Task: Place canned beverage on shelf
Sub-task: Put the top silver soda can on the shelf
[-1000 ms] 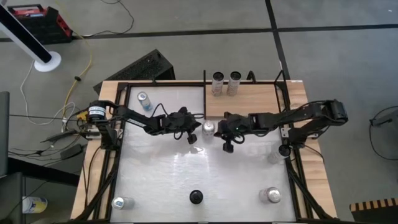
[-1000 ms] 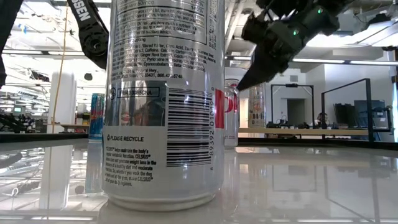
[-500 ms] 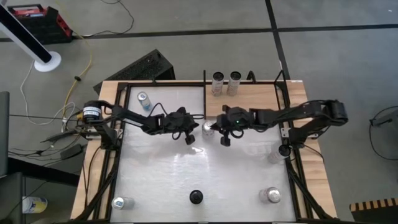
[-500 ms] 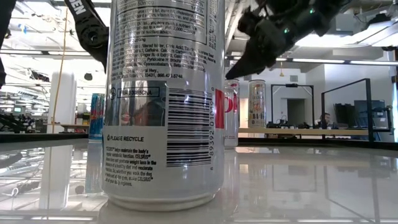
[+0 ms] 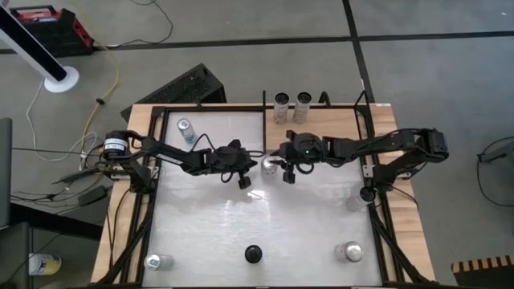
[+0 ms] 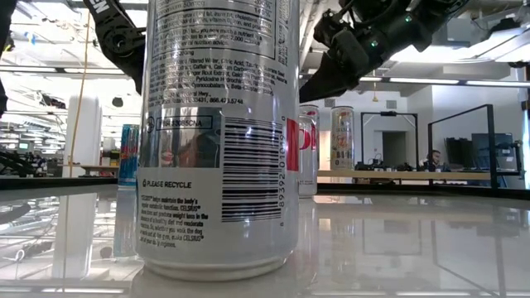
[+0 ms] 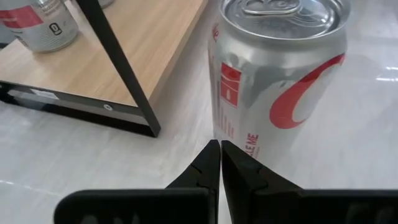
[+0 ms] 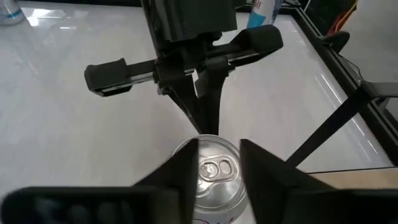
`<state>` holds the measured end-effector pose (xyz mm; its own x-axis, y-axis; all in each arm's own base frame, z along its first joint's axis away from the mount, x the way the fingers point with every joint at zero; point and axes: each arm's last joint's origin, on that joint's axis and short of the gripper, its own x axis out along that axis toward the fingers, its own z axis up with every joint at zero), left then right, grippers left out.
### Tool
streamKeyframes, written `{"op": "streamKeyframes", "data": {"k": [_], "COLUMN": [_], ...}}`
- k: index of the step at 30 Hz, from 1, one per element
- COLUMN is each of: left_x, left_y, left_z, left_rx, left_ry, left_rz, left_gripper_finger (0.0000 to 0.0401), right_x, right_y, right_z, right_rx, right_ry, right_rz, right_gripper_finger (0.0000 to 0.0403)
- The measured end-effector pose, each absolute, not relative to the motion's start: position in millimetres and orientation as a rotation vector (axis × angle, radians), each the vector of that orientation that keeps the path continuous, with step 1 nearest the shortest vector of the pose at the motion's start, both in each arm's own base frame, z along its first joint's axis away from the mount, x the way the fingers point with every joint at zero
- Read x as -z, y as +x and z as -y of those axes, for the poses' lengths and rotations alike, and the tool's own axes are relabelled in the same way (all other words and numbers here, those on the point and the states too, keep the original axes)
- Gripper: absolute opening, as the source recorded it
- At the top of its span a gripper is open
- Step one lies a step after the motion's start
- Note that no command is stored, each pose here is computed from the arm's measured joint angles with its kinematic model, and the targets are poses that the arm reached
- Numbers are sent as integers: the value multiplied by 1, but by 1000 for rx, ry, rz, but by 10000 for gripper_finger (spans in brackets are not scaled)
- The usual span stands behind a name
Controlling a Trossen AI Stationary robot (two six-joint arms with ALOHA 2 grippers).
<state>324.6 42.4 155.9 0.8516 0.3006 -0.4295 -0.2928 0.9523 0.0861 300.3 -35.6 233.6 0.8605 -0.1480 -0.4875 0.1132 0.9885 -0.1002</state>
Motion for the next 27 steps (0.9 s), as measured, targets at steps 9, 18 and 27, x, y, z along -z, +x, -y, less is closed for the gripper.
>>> {"op": "streamKeyframes", "data": {"k": [9,18,27], "left_x": [-156,-157,-158], "left_y": [325,325,326], "left_z": [-42,-42,-42], "left_rx": [-296,-297,-297], "left_ry": [14,14,13], "left_rz": [-448,-438,-434], "left_gripper_finger": [2,2,2], "right_x": [-231,-230,-229], "right_y": [301,301,301], "right_z": [36,36,36], "right_rx": [140,139,140], "right_ry": [-61,-59,-58], "right_rz": [-529,-540,-542], "right_gripper_finger": [297,355,355]}}
